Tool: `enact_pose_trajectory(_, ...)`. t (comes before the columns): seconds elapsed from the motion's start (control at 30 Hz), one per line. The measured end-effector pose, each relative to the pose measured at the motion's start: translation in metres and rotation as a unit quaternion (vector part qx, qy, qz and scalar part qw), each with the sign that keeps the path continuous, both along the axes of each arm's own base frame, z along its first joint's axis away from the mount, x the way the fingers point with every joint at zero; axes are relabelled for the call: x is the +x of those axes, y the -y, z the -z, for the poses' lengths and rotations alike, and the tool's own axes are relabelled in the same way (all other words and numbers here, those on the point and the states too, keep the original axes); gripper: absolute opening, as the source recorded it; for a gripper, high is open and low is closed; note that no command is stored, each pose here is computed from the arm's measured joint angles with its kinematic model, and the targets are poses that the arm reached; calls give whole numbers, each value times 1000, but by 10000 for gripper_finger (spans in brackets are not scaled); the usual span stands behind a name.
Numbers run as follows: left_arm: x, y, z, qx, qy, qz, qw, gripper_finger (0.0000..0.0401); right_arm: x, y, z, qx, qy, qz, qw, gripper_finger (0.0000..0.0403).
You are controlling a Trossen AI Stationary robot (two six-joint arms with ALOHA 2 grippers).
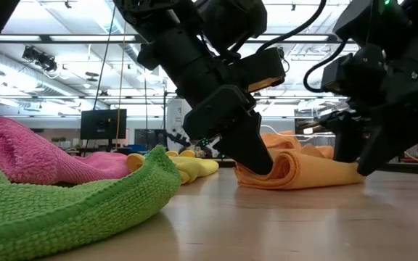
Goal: Fold microfiber towels
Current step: Fold the orange microfiber cloth
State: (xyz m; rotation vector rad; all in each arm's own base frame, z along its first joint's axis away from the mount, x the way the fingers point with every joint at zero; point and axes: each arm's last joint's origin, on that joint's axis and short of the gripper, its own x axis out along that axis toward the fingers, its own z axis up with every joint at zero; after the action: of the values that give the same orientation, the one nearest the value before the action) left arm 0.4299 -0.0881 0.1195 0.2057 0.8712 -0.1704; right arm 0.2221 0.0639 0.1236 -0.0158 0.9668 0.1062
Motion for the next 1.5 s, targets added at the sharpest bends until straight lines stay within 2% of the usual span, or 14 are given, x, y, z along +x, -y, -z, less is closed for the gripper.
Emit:
enact_pose_trajectory(0.37, 0, 0, 0, 0, -2, 0, 1000, 30, -9, 2, -35, 25, 72, 2, 997, 225)
enact_pose_trajectory(0.6, 0, 0, 0, 0, -2, 0, 1000, 26, -8, 6, -28, -12, 60, 50, 997, 225)
enact_pose_trajectory(0.9, 0, 0, 0, -6, -3, -8, 1000, 32, -12, 14, -21, -11, 16, 86, 996, 225)
enact_pose_trajectory(1.13, 0, 0, 0, -8, -3, -10, 1000, 25, -14, 15, -16, -29, 22, 61, 997, 225)
enact_pose_trajectory(1.3, 0, 0, 0, -8, -3, -10, 1000, 35, -11, 16, -19, -51, 51, 86, 994, 225)
enact_pose_trajectory(1.5, 0, 0, 0, -8, -3, -10, 1000, 29, -8, 16, -21, -26, 69, 112, 991, 225)
